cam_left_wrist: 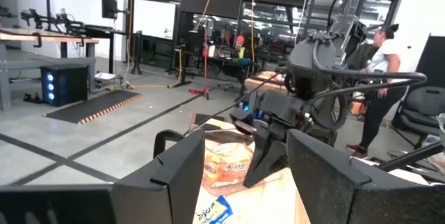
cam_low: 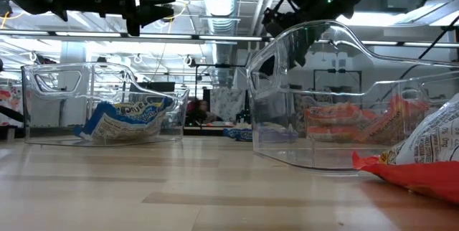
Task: Sort Maruchan noodles
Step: Put the blue noodle pack into the middle transparent bin
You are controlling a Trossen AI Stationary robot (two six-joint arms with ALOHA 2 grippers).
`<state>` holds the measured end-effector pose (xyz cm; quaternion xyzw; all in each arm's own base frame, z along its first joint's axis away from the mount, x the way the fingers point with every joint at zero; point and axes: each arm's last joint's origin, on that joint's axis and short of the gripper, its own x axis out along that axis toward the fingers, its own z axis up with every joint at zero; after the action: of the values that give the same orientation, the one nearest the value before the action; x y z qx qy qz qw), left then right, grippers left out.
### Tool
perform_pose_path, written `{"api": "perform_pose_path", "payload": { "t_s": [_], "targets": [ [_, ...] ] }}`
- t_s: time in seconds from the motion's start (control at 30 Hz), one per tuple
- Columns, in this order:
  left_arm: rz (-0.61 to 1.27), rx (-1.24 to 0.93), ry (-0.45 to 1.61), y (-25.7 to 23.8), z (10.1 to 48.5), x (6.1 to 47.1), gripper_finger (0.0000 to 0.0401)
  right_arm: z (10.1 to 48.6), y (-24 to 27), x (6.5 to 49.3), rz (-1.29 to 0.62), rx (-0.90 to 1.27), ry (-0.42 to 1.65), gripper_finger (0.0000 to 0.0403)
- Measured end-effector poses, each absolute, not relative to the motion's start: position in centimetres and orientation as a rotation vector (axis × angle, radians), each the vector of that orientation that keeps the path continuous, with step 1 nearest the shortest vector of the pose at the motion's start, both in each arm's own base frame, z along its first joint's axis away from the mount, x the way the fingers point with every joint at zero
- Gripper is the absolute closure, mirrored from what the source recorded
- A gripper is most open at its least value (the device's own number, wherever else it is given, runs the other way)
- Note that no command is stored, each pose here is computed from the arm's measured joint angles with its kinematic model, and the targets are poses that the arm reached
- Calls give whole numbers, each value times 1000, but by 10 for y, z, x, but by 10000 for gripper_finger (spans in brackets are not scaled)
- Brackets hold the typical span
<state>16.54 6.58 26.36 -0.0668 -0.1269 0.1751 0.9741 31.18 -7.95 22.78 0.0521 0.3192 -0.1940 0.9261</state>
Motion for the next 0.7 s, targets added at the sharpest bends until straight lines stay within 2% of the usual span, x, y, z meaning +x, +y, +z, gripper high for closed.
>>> {"api": "perform_pose_path", "payload": {
  "t_s": [0.2, 0.43, 0.57, 0.7],
  "targets": [
    [353, -135, -256, 66, 264, 165, 209, 208, -89, 317, -385, 162, 709, 320],
    [354, -136, -250, 66, 263, 166, 209, 174, -100, 329, -250, 198, 813, 191],
    [356, -134, -247, 66, 263, 166, 209, 176, -88, 341, -205, 55, 877, 135],
    [356, -134, -245, 66, 263, 166, 209, 167, -80, 351, -268, -174, 956, 116]
  ]
}}
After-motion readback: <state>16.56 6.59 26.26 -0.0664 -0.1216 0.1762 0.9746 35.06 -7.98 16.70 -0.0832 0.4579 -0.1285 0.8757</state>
